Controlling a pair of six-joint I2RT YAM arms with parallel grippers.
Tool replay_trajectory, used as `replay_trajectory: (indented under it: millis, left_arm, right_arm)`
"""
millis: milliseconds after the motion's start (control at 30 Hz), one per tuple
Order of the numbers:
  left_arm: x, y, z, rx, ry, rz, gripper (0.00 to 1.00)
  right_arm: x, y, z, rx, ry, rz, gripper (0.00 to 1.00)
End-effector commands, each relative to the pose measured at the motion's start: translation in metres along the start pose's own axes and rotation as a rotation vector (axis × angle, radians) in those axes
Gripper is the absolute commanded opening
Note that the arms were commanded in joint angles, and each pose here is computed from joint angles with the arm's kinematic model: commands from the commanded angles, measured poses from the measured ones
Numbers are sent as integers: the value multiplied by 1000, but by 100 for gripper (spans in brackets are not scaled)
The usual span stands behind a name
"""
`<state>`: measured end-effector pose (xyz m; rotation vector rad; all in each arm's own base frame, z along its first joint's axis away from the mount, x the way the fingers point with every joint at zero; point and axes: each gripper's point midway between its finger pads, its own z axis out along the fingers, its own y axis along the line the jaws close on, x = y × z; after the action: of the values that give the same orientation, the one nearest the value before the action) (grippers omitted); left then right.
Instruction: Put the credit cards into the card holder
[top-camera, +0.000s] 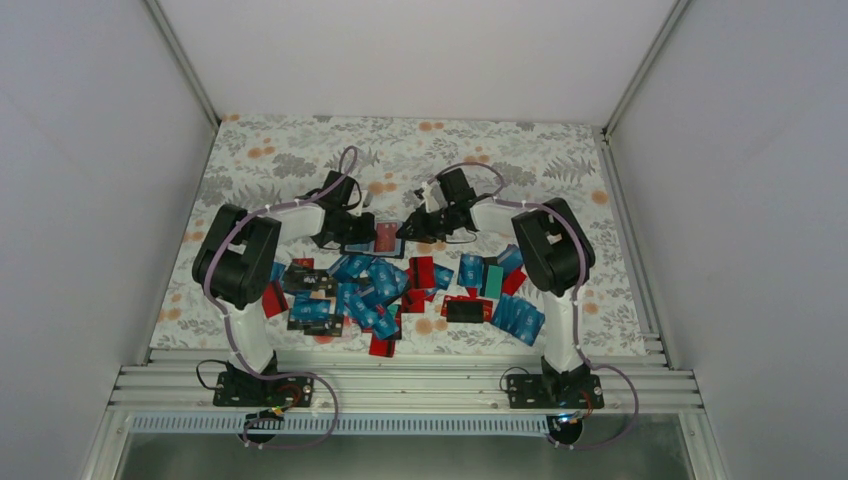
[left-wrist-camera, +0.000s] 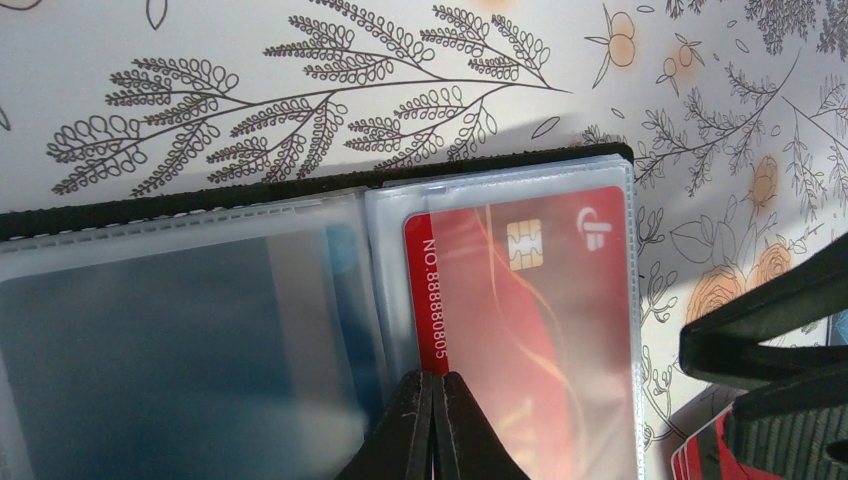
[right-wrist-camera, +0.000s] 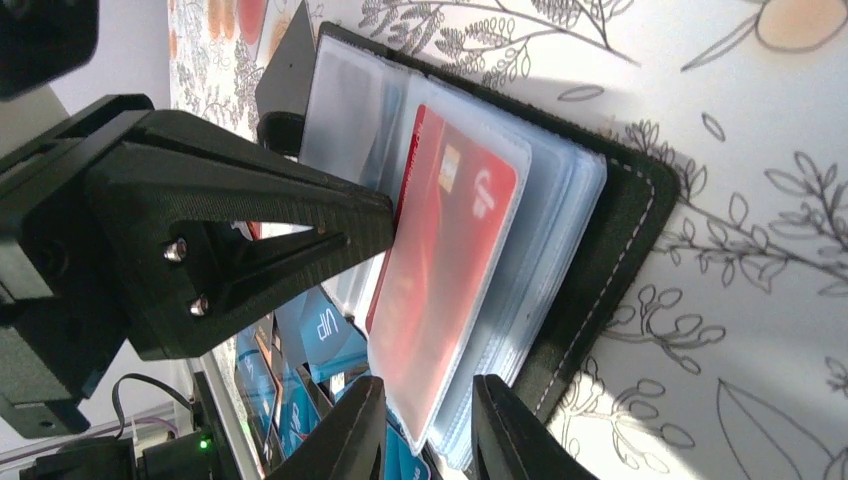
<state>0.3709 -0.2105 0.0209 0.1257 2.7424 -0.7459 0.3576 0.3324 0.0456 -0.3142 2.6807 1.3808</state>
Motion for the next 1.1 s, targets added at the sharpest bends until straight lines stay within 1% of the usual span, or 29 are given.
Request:
replay_trajectory:
  millis: [0, 1067]
  left_arm:
    - [7, 9, 8, -35, 22, 7, 2]
    - [10, 9, 10, -30, 27, 8, 2]
  right_arm:
    - [-12, 5, 2, -17, -10, -8, 24]
    - [-14, 0, 24, -17, 26, 4, 27]
